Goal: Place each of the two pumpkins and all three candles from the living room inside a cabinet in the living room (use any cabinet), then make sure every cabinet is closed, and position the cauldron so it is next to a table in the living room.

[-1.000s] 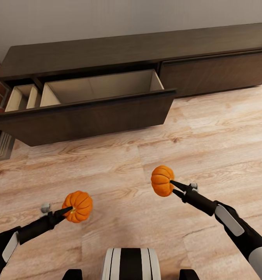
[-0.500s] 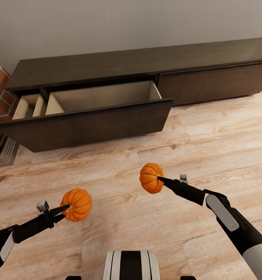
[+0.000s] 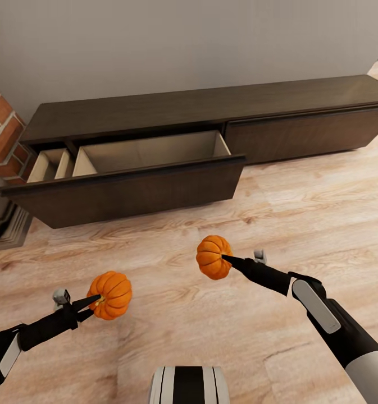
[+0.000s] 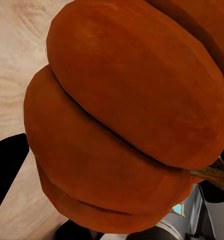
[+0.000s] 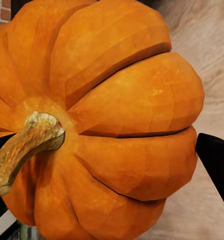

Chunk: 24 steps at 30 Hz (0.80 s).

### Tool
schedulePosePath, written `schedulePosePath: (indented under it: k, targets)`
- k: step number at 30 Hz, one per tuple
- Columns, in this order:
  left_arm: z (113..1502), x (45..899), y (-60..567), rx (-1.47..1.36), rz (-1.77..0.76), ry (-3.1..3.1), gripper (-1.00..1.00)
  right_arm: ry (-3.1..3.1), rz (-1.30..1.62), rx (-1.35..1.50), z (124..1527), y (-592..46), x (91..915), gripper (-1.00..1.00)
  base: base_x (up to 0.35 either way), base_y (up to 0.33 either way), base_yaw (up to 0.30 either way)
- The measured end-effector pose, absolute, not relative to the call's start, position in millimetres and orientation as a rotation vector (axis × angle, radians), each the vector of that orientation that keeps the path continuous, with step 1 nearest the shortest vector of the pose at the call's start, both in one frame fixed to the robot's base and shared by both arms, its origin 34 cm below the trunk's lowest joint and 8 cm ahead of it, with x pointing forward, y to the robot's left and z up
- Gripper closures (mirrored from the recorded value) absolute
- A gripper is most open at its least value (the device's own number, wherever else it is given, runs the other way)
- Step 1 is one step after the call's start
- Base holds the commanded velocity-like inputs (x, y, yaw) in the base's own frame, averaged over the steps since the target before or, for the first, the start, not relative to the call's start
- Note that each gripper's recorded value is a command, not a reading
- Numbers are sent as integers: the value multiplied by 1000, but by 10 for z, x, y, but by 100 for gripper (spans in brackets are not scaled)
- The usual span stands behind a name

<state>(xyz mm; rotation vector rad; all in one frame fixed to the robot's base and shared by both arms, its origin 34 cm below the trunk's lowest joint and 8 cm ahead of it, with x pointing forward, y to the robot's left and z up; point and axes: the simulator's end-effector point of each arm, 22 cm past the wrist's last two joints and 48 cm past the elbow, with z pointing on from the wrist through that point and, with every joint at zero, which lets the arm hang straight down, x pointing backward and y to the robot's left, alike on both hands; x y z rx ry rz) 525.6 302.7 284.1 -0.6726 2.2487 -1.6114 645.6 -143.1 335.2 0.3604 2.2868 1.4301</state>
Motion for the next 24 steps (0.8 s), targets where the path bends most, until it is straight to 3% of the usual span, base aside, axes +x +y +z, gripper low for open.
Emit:
schedulePosePath:
  k: [7,15,24]
  targets:
    - [2964,5310,3019,-645,-1609,2234,100,2258,1432,341,3532,-1418,6505,100,0,0,22]
    - [3133,5378,3001,-611,-1609,2210,100,2228,1428,309,3761,-1411,6557,100,-6,0,207]
    - [3335,5452,3004,-571,-1605,2182,100,2193,1417,275,4008,-1414,6609,100,-231,0,235]
